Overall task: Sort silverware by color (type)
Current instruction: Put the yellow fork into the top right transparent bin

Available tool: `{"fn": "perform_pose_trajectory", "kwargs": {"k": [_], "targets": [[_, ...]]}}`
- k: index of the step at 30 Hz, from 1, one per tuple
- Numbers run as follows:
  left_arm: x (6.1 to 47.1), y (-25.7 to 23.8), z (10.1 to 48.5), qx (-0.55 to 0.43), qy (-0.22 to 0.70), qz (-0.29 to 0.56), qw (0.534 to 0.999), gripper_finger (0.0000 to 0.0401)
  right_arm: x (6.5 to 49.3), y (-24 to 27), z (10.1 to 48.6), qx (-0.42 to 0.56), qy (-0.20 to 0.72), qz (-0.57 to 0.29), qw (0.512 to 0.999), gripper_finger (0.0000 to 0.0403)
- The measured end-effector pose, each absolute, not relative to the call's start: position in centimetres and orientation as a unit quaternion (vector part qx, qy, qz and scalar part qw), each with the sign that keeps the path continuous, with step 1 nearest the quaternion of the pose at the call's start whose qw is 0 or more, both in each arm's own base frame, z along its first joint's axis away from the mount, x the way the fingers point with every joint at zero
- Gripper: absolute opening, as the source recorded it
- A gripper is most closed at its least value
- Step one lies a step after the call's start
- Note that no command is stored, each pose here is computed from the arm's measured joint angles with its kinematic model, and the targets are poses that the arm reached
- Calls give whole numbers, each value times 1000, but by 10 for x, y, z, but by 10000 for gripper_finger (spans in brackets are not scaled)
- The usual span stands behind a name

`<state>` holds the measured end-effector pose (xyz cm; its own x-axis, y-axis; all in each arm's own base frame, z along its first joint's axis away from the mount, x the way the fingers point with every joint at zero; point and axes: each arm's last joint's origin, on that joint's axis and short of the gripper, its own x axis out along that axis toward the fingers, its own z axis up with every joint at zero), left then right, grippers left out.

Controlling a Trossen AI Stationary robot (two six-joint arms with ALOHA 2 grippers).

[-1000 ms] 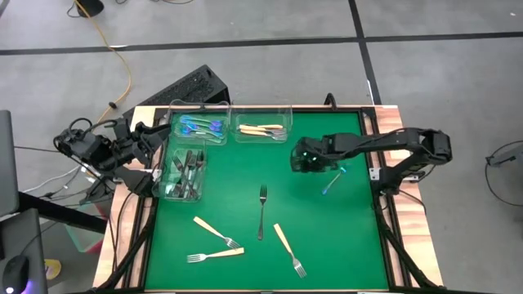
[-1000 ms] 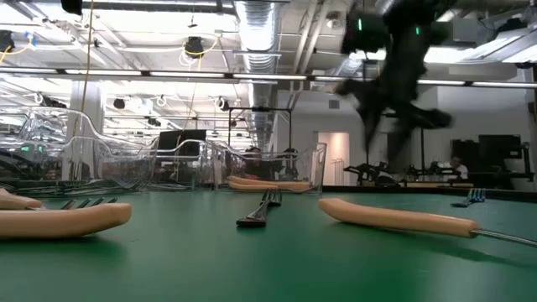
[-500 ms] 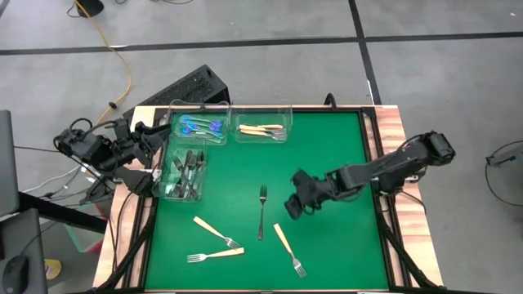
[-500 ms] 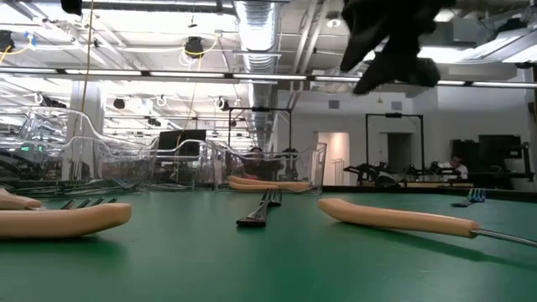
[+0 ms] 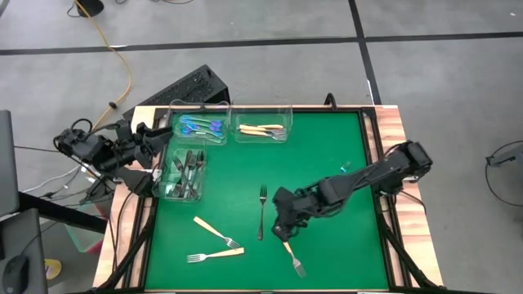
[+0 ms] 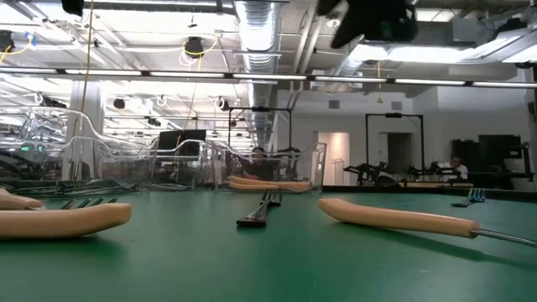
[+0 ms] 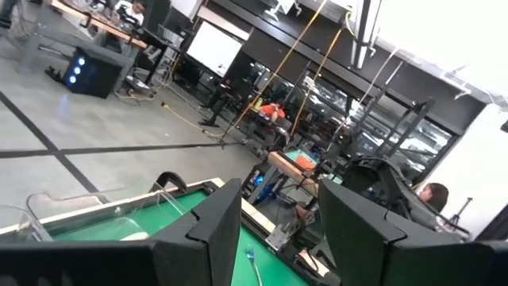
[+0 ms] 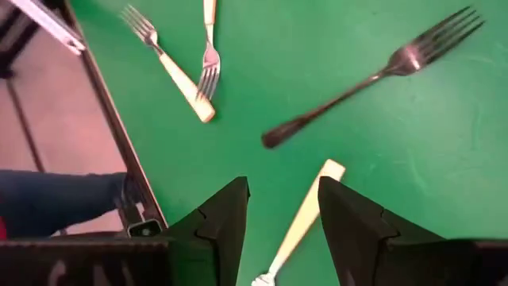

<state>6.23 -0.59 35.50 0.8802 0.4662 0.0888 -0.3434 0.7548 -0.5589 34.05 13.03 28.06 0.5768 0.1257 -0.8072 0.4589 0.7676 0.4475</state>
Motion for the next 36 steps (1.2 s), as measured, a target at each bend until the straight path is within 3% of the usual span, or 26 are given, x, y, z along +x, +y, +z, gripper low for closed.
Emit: {"fn": "perform_pose_trajectory", "kwargs": {"k": [6,11,16,19,27,36], "targets": [[63,-6,355,-280,-111,207,931,153,363,141,286,271,535,-164,783,173],[63,-7,355,-278,-106,196,934,153,383,162,259,213,594,-174,756,173],[64,-8,354,-284,-102,176,937,153,394,178,232,235,611,-186,733,178],[64,-9,354,-278,-97,162,942,153,395,181,218,260,624,-213,706,198],[64,-9,354,-274,-95,160,943,153,396,181,215,275,622,-225,698,293],[64,-9,354,-277,-96,162,942,153,388,181,193,278,631,-218,690,301]]}}
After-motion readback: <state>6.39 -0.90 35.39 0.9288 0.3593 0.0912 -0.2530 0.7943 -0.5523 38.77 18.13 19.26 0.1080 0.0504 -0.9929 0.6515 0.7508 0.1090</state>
